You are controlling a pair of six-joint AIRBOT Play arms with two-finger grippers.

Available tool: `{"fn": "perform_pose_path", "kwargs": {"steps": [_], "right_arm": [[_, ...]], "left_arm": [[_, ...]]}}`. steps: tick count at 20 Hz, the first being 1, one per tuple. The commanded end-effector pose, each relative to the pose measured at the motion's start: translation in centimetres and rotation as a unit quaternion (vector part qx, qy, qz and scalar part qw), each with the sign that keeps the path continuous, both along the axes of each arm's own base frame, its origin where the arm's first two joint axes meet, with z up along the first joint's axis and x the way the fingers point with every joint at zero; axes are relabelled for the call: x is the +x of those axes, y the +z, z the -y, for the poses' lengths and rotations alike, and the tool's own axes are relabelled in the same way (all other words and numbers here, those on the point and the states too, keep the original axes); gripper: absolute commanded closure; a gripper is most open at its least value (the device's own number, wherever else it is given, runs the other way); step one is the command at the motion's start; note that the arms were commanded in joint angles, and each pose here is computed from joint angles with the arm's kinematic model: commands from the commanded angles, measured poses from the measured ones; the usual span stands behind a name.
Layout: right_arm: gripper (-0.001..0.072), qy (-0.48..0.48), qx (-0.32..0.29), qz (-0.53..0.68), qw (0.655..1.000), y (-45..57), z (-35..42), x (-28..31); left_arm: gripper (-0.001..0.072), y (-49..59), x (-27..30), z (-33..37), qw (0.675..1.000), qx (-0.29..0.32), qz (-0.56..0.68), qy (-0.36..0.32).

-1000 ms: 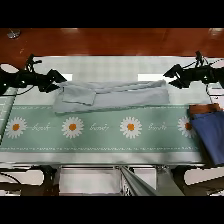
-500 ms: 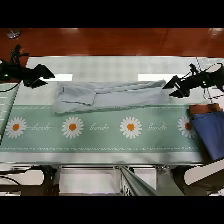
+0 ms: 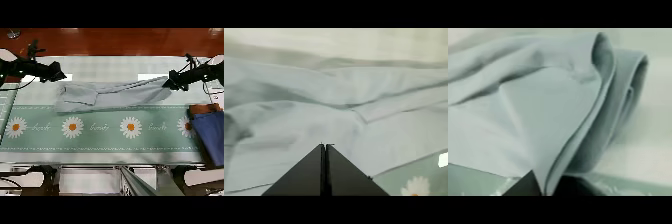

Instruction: Fold the shirts.

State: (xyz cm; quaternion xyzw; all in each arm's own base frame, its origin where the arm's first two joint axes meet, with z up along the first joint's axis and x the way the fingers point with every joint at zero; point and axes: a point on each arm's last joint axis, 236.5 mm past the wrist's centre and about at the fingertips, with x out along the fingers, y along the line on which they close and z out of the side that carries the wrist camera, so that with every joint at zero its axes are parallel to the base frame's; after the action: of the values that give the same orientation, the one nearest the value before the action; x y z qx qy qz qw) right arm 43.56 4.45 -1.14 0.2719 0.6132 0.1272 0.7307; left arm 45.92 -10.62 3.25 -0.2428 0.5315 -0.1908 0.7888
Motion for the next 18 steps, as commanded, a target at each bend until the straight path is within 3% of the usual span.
{"fn": "perform_pose_path", "kwargs": {"steps": [1,4,7,11,15,18], "right_arm": [[0.0693,0.015,-0.075,0.104,0.992,7.0,-0.3,-3.9],[0.0693,0.012,-0.075,0.176,0.981,12.6,-2.8,-8.1],[0.0693,0.021,-0.060,0.220,0.974,16.2,-5.3,-10.4],[0.0693,0.034,-0.041,0.227,0.972,17.3,-7.5,-11.6],[0.0692,0.018,-0.035,0.235,0.971,17.8,-7.6,-11.0],[0.0692,0.017,-0.025,0.236,0.971,18.0,-7.9,-10.9]], "left_arm": [[0.0679,0.2,-0.1,6.9,0.998,0.005,0.037,-0.055],[0.0679,-2.9,-2.1,16.3,0.992,0.031,0.035,-0.121],[0.0680,-5.5,-6.1,26.1,0.978,0.026,0.009,-0.207],[0.0679,-8.8,-11.8,35.2,0.962,0.019,-0.024,-0.270],[0.0678,-10.2,-16.6,39.3,0.951,-0.017,-0.070,-0.301],[0.0678,-7.3,-12.1,35.5,0.957,-0.028,-0.066,-0.282]]}}
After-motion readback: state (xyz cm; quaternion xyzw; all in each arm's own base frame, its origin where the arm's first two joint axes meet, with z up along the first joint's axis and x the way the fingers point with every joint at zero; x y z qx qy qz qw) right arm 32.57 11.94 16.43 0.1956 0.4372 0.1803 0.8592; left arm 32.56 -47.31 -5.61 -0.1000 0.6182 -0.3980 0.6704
